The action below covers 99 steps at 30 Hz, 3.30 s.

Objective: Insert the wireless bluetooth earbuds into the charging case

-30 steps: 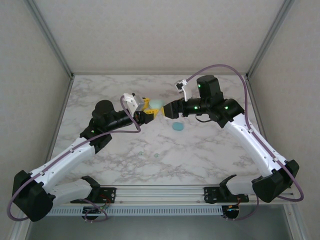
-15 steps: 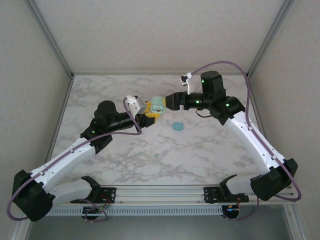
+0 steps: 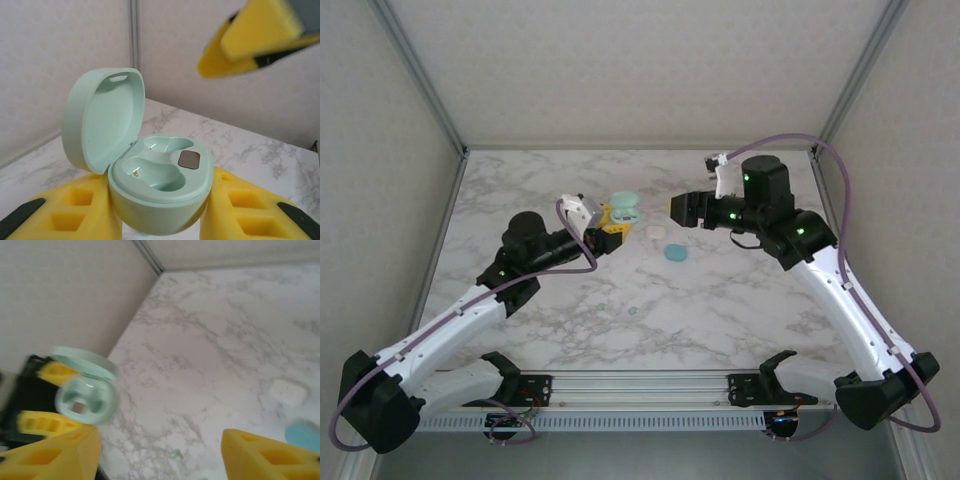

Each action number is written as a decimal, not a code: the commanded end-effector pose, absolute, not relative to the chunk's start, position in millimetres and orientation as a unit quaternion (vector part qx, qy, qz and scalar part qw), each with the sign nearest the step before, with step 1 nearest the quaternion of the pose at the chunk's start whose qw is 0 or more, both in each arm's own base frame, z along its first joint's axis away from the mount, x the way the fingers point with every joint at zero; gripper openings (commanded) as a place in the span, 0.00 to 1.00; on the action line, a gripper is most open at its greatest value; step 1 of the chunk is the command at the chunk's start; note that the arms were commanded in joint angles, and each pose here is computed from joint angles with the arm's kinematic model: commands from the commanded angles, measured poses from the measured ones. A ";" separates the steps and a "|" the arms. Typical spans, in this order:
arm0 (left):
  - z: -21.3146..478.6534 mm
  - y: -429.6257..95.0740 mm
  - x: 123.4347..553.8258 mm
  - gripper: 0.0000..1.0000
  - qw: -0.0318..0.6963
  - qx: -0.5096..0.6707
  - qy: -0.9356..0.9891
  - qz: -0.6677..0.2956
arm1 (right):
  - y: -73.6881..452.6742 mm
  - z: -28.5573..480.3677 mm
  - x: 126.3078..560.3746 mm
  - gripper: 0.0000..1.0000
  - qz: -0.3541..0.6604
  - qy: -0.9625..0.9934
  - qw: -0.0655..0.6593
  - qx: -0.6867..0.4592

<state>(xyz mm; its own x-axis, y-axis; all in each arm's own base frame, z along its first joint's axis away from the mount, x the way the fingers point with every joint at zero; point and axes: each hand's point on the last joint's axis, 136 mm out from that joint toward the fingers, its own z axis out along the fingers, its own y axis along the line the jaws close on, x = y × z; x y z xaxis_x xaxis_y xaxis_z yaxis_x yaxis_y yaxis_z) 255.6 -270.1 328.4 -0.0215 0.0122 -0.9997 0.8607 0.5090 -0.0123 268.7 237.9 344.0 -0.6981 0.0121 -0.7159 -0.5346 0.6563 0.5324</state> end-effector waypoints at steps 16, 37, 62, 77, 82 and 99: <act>340.9 -220.9 247.0 0.22 0.644 0.295 0.626 -0.325 | 251.4 178.5 232.0 0.50 0.297 0.941 0.106 -0.124; 347.4 -175.1 233.7 0.23 0.677 0.244 0.636 -0.280 | 310.4 81.1 178.1 0.42 0.185 0.960 -0.016 -0.208; 345.9 -177.5 230.4 0.24 0.669 0.259 0.638 -0.279 | 329.2 30.5 186.3 0.48 0.076 0.972 -0.032 -0.219; 345.8 -176.3 231.3 0.25 0.669 0.257 0.641 -0.276 | 334.6 19.7 173.2 0.45 0.075 0.929 -0.083 -0.353; 344.6 -175.9 231.4 0.25 0.668 0.255 0.643 -0.276 | 320.5 17.9 175.0 0.37 0.033 0.935 -0.076 -0.345; 342.7 -182.2 235.9 0.26 0.659 0.258 0.646 -0.286 | 254.9 27.2 215.3 0.32 0.062 0.994 0.022 -0.093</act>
